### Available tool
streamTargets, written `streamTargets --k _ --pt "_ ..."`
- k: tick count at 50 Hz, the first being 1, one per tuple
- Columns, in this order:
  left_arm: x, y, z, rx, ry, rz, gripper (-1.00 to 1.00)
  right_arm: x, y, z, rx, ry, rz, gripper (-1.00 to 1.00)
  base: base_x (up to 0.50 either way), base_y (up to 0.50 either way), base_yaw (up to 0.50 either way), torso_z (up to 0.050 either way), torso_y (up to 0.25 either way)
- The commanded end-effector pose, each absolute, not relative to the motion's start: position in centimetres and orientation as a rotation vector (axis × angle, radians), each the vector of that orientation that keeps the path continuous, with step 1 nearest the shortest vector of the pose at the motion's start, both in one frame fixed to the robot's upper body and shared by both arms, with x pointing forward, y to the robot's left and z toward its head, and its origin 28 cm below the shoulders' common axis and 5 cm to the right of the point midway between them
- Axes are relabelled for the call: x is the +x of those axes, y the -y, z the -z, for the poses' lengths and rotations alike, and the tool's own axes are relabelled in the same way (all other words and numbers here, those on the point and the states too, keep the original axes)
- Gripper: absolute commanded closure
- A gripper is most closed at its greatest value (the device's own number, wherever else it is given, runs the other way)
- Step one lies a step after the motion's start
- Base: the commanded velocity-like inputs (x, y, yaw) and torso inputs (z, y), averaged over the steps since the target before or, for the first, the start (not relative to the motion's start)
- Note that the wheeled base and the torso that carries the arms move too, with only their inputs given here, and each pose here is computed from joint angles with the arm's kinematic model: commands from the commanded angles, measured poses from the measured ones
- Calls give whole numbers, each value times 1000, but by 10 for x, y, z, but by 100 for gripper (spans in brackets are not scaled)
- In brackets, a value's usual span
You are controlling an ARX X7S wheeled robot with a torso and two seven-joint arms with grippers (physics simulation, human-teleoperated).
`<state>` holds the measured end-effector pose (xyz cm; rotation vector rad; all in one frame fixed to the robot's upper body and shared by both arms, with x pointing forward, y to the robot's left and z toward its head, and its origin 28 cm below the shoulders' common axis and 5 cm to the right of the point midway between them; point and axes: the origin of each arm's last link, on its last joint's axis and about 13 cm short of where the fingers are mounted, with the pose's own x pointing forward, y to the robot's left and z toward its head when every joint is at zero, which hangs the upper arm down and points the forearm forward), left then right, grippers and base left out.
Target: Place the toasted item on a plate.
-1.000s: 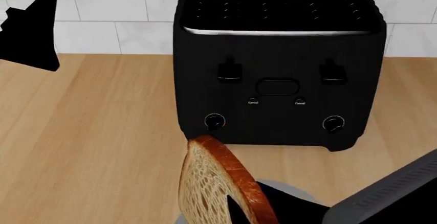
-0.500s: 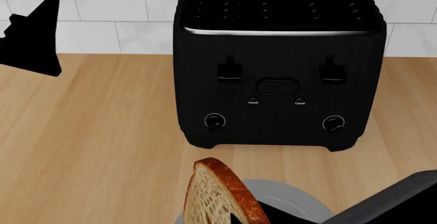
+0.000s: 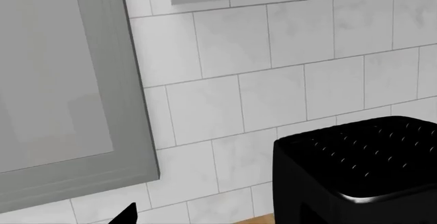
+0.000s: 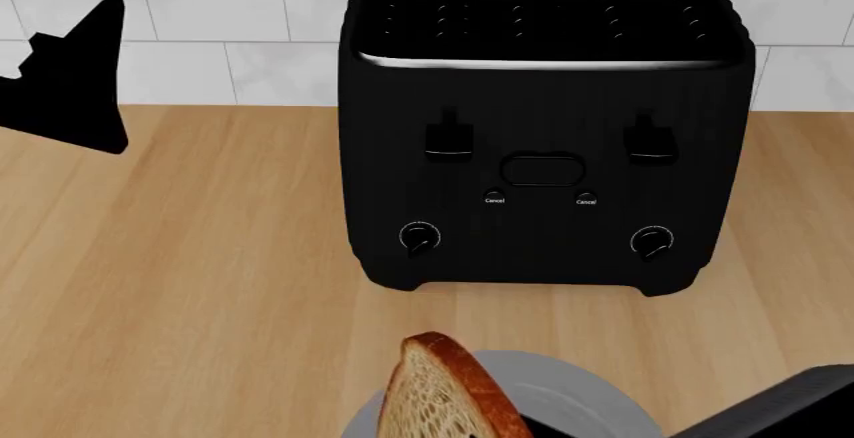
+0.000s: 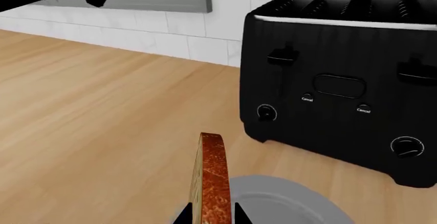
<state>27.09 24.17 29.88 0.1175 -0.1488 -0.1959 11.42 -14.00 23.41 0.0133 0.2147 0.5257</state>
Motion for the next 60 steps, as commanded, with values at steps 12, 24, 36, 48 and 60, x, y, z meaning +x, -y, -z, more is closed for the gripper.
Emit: streamTargets --k 12,24,36,48,60 --pt "271 -242 -298 121 147 192 -100 118 141 -219 27 -245 -521 100 0 0 0 0 0" --pt "270 -242 -297 117 146 193 -100 120 140 -214 30 -258 -518 100 0 0 0 0 0" --pt "270 -243 -294 113 144 189 -100 123 140 -205 35 -275 -519 100 0 0 0 0 0" --pt "270 -244 -294 115 146 189 -100 126 142 -198 38 -296 -508 100 0 0 0 0 0" --pt "271 -244 -293 117 145 188 -100 127 142 -194 44 -306 -504 100 0 0 0 0 0"
